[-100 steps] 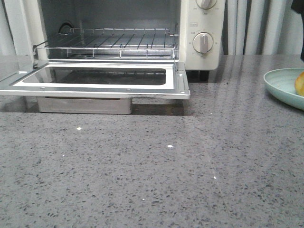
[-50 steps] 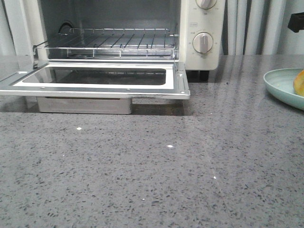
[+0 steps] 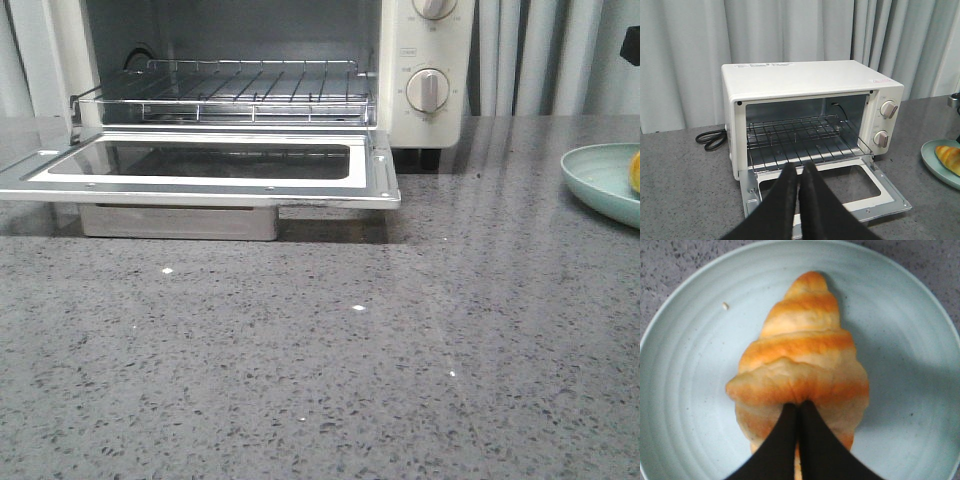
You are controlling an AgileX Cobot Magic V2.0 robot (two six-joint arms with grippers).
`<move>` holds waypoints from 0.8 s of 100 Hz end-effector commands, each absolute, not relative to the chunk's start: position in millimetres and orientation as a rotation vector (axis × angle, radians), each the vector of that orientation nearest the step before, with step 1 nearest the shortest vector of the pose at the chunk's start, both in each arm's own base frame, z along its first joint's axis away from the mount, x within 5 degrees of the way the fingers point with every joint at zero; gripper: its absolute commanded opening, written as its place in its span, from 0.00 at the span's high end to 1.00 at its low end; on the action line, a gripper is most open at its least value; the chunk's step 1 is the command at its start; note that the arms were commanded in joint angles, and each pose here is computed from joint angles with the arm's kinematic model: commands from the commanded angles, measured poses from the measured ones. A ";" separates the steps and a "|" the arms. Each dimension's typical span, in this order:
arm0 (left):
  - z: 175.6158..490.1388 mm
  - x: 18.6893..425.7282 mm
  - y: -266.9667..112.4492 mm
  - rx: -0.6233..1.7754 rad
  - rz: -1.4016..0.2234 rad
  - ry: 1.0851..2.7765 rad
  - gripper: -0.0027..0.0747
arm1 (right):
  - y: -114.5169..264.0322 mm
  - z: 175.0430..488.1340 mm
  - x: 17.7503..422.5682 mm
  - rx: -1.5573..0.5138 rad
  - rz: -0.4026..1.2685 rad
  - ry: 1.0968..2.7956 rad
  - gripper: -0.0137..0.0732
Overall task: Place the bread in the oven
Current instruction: 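Close the right gripper on the croissant and lift it, then carry the croissant with the right gripper into the open oven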
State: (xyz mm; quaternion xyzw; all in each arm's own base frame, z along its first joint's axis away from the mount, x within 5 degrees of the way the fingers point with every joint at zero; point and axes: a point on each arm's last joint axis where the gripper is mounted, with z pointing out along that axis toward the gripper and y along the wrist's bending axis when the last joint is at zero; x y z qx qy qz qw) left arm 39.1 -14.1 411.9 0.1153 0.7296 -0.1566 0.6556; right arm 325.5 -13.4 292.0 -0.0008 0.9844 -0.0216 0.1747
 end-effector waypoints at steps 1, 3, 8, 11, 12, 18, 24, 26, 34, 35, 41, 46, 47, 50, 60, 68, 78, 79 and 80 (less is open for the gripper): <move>426.4 37.8 -14.1 0.252 -0.376 1.556 0.99 | -14.8 316.5 319.8 -0.006 -0.088 2.730 0.93; 426.4 37.8 -14.1 0.252 -0.376 1.556 0.99 | -13.5 318.7 319.4 -0.011 -0.087 2.729 0.93; 426.6 37.8 -14.1 0.252 -0.376 1.555 0.99 | -10.4 325.0 316.0 -0.030 -0.086 2.737 0.93; 426.6 37.8 -14.1 0.251 -0.377 1.555 0.99 | -8.1 329.0 314.5 -0.042 -0.085 2.736 0.93; 426.6 37.8 -14.1 0.251 -0.377 1.555 0.99 | -6.9 331.0 314.3 -0.046 -0.084 2.732 0.93; 426.6 37.8 -14.1 0.249 -0.379 1.556 0.99 | -1.8 342.4 309.4 -0.073 -0.082 2.719 0.93; 426.6 37.8 -14.1 0.249 -0.379 1.556 0.99 | 4.1 355.1 303.5 -0.099 -0.077 2.703 0.93; 426.6 37.8 -14.1 0.249 -0.379 1.556 0.99 | 6.2 359.0 301.7 -0.110 -0.075 2.700 0.93; 426.6 37.8 -14.1 0.249 -0.379 1.556 0.99 | 14.4 375.6 290.7 -0.173 -0.073 2.685 0.93; 426.6 37.8 -14.1 0.249 -0.379 1.556 0.99 | 16.2 377.9 290.2 -0.185 -0.072 2.677 0.93; 426.6 37.8 -14.1 0.249 -0.379 1.556 0.99 | 24.4 389.3 280.8 -0.249 -0.048 2.664 0.93; 426.6 37.7 -14.3 0.248 -0.383 1.556 0.99 | 32.5 398.5 273.7 -0.281 -0.014 2.640 0.93; 426.6 37.7 -14.3 0.248 -0.383 1.556 0.99 | 35.1 400.5 272.6 -0.291 -0.004 2.631 0.93; 426.6 37.6 -14.4 0.248 -0.386 1.556 0.99 | 39.7 406.5 267.3 -0.321 0.008 2.610 0.93; 426.5 37.4 -14.9 0.245 -0.398 1.558 0.99 | 55.3 421.2 252.9 -0.410 0.041 2.563 0.93; 426.5 37.4 -15.0 0.245 -0.400 1.558 0.99 | 69.3 429.8 243.8 -0.478 0.082 2.522 0.93; 426.5 37.3 -15.2 0.244 -0.405 1.559 0.99 | 85.9 435.7 232.0 -0.563 0.140 2.485 0.93; 426.5 37.3 -15.2 0.244 -0.405 1.559 0.99 | 86.9 436.2 231.0 -0.569 0.143 2.481 0.93; 426.5 37.3 -15.2 0.244 -0.405 1.559 0.99 | 89.6 436.1 230.0 -0.583 0.149 2.479 0.93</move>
